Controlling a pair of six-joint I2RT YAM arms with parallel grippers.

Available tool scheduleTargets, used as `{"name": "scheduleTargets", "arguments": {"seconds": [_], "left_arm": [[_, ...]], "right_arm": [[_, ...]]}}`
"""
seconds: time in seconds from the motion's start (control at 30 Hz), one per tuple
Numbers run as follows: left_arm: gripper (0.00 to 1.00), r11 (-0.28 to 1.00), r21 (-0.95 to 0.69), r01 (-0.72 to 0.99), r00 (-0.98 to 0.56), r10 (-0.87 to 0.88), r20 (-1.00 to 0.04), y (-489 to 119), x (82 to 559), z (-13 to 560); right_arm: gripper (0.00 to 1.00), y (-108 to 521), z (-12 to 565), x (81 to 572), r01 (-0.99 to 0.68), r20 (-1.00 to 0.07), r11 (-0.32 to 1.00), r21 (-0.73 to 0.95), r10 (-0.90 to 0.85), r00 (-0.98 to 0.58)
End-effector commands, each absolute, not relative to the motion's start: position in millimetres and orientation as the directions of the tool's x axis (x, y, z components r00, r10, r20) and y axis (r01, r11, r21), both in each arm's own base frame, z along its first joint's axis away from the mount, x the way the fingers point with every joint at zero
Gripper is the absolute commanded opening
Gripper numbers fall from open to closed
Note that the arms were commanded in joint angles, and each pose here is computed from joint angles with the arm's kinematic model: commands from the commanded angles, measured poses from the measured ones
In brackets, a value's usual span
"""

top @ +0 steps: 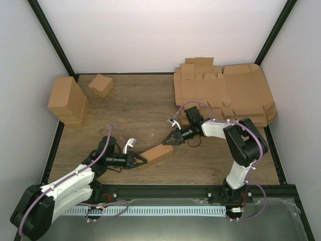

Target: Fold the paper box

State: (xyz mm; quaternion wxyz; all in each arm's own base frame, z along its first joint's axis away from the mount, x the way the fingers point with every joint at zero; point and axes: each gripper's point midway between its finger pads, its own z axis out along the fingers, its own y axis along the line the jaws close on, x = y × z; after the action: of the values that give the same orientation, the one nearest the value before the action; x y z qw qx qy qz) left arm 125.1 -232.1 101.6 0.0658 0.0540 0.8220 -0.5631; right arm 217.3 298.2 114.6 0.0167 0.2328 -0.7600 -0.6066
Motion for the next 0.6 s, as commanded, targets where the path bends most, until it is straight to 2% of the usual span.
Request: {"name": "scheduleTargets", "arguments": {"seconds": [0.0,0.13,0.43,0.57], "left_arm": [[0.04,0.449,-0.885,0.127,-0.991,0.018,-0.133,-221.9,119.9,68.5],[0.04,0.46,-0.877,0.141,-0.988,0.015,-0.151,-222.9,125.3,74.6],[0.05,0.417,-0.884,0.214,-0.971,-0.005,-0.238,-236.2,149.5,129.4],[0.06,0.411,-0.883,0.226,-0.968,-0.003,-0.25,-239.0,153.4,137.1]], "right_arm": [[0.01,296.7,96.1,216.4,-0.331,-0.249,0.167,0.929,-0.378,-0.892],[0.01,296.3,98.5,219.2,-0.338,-0.259,0.164,0.927,-0.372,-0.891],[0.01,295.4,152.9,218.3,-0.426,-0.361,0.128,0.896,-0.351,-0.864],[0.01,292.7,154.4,212.9,-0.42,-0.357,0.123,0.899,-0.349,-0.867]]}}
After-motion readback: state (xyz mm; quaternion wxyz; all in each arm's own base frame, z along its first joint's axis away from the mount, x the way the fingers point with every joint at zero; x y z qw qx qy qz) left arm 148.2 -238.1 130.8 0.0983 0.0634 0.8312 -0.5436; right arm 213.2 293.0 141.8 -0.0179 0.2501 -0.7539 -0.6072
